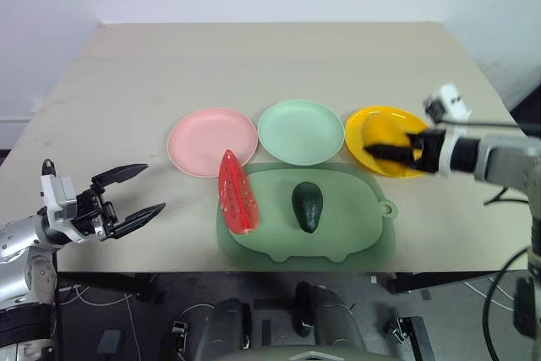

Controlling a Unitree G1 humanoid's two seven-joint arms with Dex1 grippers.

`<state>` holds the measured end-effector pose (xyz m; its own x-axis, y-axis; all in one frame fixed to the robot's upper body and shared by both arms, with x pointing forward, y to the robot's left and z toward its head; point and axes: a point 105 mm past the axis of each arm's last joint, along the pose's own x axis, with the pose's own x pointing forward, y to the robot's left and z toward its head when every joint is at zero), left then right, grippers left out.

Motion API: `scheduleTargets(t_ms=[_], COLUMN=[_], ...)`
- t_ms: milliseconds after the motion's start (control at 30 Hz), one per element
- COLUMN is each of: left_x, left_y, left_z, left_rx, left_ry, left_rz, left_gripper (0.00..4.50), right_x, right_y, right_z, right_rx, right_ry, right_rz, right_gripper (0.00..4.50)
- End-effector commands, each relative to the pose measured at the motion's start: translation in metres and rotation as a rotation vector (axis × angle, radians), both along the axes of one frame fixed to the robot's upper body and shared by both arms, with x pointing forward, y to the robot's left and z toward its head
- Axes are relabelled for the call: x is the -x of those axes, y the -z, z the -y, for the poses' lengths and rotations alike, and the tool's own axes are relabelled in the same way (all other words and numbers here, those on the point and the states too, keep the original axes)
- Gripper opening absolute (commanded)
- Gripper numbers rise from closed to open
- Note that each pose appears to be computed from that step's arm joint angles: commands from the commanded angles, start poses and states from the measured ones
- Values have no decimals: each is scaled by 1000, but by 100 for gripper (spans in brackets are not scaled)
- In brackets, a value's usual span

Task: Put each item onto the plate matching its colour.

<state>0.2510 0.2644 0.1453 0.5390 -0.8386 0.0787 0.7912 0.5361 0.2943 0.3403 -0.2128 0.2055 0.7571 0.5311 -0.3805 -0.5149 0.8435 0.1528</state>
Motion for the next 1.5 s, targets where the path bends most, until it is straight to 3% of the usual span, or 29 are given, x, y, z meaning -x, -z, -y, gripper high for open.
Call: scheduleTargets(t_ms=[33,133,300,433,633,767,867,1100,1500], left_x=[-1,-1,1,2,2,0,-1,-3,-6], left_y=[-8,-8,-8,-7,-5,-4,-5,-5,-5], left_z=[2,3,3,3,6,6,6,6,9], left_rx=[-2,0,-1,-1,5,7,8,4,0], left_ry=[1,2,-4,-8,-9,-8,-3,16,35], left_rz=[31,31,29,27,23,22,23,22,22], left_gripper=[450,450,450,450,450,450,450,450,450], right_x=[-31,-51,-60,-59,-41,-12,14,54,60], right_y=[18,35,47,48,15,-25,-33,-14,33], right_z=[19,30,33,35,32,18,-1,-54,-108], right_rx=[77,137,179,198,201,160,134,69,21], right_ry=[140,208,199,178,104,26,-58,-261,-244], right_rz=[-22,-48,-62,-66,-25,19,-5,-59,-121], right_gripper=[328,328,328,448,448,448,448,448,448])
